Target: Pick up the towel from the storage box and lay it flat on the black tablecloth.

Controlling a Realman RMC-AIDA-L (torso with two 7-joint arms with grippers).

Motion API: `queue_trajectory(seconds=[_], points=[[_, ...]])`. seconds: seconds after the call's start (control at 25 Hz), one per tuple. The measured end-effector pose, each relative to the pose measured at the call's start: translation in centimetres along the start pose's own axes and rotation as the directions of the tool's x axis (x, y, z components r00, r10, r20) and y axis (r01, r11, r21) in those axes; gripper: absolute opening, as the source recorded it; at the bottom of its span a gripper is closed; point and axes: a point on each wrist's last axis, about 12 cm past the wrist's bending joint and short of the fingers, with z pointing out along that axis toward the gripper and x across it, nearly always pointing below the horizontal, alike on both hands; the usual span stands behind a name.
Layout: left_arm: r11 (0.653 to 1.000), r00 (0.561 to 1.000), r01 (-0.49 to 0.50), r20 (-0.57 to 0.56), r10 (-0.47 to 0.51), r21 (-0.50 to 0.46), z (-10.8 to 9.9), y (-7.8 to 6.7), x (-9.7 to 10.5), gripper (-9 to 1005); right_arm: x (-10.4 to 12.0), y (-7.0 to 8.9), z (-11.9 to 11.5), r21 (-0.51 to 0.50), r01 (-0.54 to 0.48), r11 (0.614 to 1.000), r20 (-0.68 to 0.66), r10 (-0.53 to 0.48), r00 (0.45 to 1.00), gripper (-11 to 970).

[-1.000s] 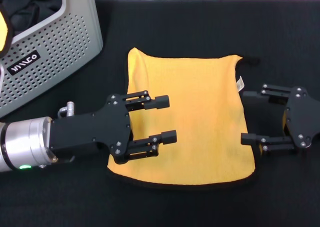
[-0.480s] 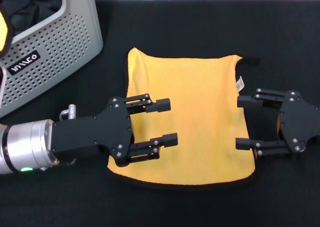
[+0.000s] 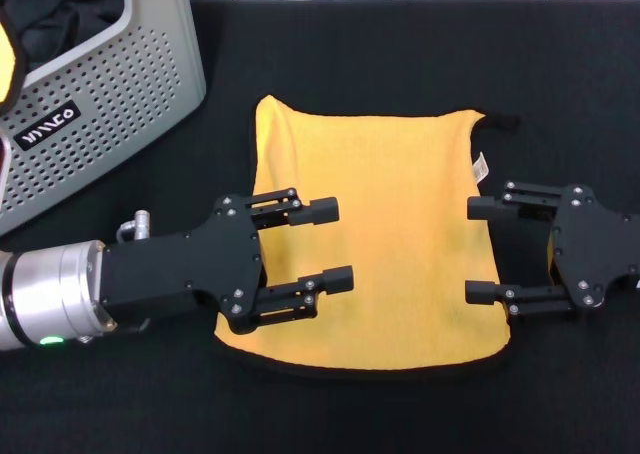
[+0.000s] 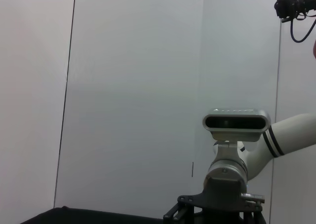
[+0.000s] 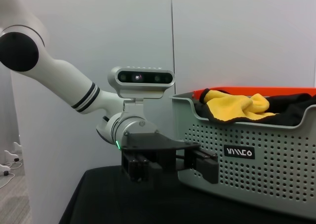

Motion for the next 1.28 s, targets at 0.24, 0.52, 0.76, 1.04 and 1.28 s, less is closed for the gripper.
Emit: queue_trajectory(seconds=[0.24,0.52,0.76,1.04,1.28], points=[[1.000,1.000,0.003,-0.003,-0.003,0.001,-0.05,-0.06,0.06,639,-0.10,-0.09,0.10,-0.004,-0.001,1.000,0.000,0.001,1.000,795],[1.000,1.000,0.005,-0.004,-0.005,0.001,-0.11,-0.13,0.12,639,-0.23,-0.14,0.24,-0.008,0.002,1.000,0.002,-0.002,1.000,796],[1.000,1.000,0.005,-0.004,-0.005,0.001,-0.10,-0.12,0.11,639,-0.41,-0.26,0.39,-0.015,-0.002,1.000,0.004,0.002,1.000,796],[1.000,1.000,0.005,-0.003,-0.005,0.003,-0.03,-0.10,0.10,639,-0.44,-0.28,0.40,-0.015,-0.002,1.000,0.004,0.002,1.000,795],[1.000,1.000,0.005,0.000,-0.005,0.000,0.01,-0.13,0.12,639,-0.31,-0.24,0.40,-0.014,-0.009,1.000,0.005,0.009,1.000,796]])
